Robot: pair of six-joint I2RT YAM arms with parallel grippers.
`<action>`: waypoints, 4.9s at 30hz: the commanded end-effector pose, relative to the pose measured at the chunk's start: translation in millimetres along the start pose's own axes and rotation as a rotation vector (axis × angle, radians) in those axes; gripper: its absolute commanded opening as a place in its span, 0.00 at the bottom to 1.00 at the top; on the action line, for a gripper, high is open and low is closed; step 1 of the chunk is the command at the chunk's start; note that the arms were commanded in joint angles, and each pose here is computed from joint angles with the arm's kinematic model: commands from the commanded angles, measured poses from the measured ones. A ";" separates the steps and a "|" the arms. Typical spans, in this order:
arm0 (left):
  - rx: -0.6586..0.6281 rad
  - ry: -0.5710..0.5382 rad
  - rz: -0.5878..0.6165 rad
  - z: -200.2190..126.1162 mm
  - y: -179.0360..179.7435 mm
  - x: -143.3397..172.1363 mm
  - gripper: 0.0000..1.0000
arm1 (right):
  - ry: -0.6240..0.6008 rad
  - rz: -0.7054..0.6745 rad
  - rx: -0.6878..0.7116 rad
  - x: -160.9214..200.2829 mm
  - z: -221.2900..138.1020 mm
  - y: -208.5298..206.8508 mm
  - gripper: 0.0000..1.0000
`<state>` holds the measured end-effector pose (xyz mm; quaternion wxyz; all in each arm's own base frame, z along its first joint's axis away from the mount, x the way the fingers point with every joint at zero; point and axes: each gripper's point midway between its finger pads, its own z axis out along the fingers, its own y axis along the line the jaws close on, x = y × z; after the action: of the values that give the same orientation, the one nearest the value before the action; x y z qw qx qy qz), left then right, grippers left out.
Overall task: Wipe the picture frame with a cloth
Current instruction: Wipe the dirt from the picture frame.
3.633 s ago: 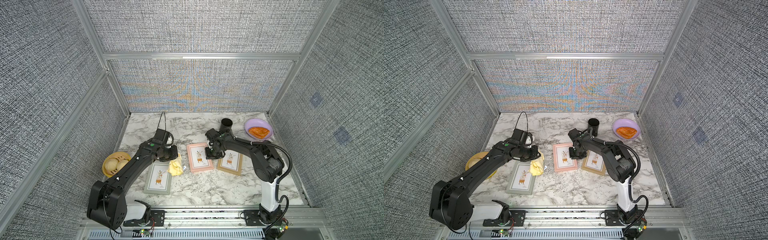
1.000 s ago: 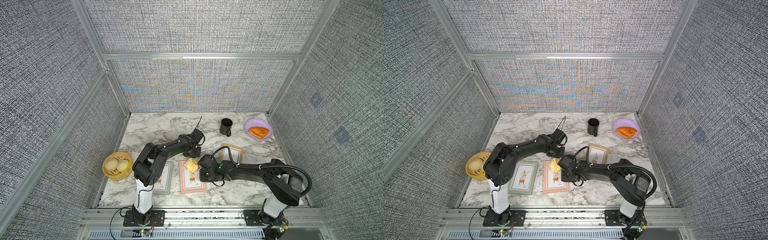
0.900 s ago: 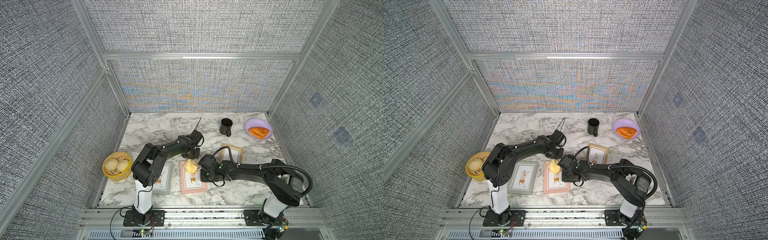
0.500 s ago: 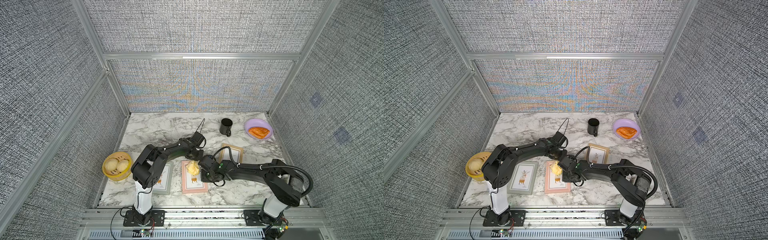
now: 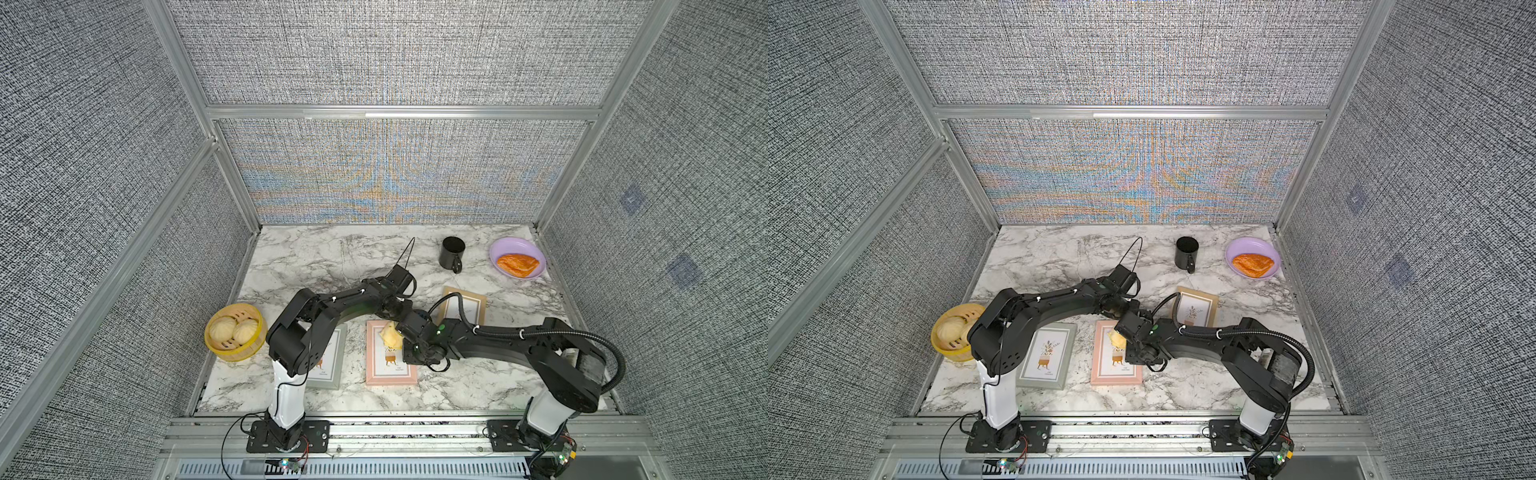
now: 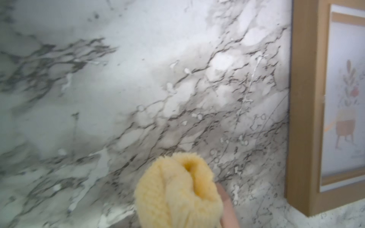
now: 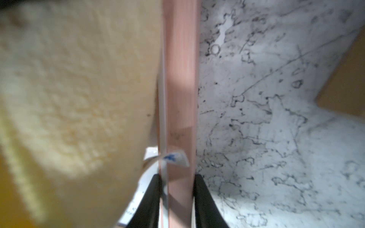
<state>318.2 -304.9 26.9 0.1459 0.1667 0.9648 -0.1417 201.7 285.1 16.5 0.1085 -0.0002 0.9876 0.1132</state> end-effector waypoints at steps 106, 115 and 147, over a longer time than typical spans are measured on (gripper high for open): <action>-0.068 0.109 -0.134 -55.1 33.0 145.5 0.00 | 0.138 -0.009 0.287 26.0 2.2 -52.2 0.28; -0.066 0.052 -0.135 -59.6 29.5 157.1 0.00 | 0.143 -0.015 0.285 25.9 4.0 -50.2 0.28; -0.004 -0.109 -0.132 -62.1 39.7 84.1 0.38 | 0.120 0.006 0.282 19.4 5.1 -44.7 0.28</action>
<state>247.6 -225.4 48.3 0.1950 0.1013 0.9645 -0.1462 201.1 274.2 11.6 0.0805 0.0075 0.9958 0.0426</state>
